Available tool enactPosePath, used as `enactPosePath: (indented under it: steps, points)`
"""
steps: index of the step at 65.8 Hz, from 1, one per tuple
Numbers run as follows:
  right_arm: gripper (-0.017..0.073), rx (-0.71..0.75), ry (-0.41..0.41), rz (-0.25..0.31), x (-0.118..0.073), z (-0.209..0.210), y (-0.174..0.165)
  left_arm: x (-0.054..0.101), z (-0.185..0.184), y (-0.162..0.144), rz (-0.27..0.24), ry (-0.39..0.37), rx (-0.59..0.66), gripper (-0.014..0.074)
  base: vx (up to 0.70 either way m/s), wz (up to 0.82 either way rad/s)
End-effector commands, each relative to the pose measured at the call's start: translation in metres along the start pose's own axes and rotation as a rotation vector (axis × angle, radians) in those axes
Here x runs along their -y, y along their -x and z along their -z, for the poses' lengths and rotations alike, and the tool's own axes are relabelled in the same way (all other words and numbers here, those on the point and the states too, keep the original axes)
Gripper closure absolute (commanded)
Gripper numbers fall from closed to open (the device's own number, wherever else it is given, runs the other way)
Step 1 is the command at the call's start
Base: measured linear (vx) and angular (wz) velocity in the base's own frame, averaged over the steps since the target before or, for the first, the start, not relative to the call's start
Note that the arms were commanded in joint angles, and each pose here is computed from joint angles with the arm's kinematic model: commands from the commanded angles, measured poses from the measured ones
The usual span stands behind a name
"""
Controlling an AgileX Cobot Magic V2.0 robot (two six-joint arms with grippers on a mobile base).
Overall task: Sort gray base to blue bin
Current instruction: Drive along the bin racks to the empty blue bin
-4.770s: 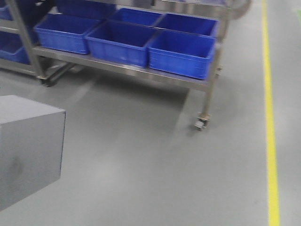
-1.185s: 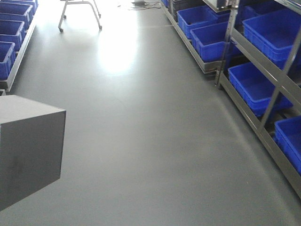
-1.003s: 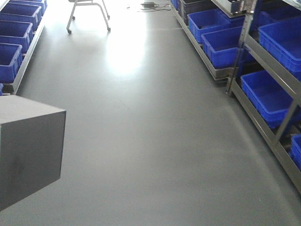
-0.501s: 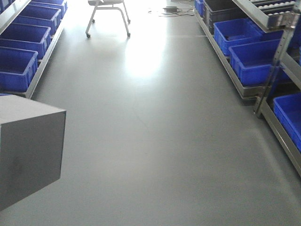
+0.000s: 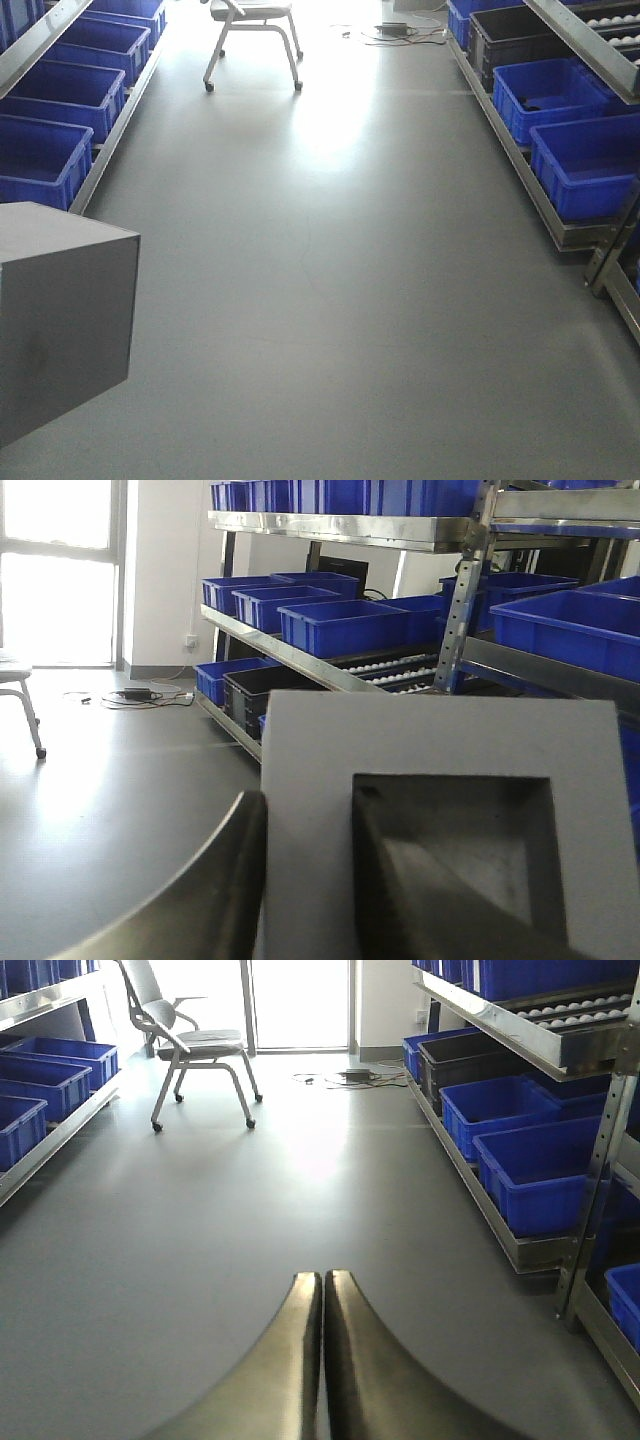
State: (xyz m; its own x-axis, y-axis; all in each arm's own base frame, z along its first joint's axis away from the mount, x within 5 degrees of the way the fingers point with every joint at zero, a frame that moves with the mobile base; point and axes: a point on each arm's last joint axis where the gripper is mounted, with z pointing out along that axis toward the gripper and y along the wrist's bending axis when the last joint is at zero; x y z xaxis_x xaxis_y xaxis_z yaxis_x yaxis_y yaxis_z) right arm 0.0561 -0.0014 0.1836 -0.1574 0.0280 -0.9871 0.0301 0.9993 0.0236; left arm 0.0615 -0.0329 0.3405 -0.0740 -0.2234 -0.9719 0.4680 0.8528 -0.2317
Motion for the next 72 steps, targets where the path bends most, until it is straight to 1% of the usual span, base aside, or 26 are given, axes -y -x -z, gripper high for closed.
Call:
enactPosePath:
  steps: [1,42,72]
  points:
    - [0.0564,0.053,-0.003,0.016,0.0002,-0.0012,0.0053,0.0046,0.0016,0.0187,0.007,-0.033,0.126,0.0600,0.38,0.04]
    - [0.0564,0.053,-0.003,0.016,0.0002,-0.0012,0.0053,0.0046,0.0016,0.0187,0.007,-0.033,0.126,0.0600,0.36,0.08]
    - [0.0564,0.053,-0.003,0.016,0.0002,-0.0012,0.0053,0.0046,0.0016,0.0187,0.007,-0.033,0.126,0.0600,0.27,0.28]
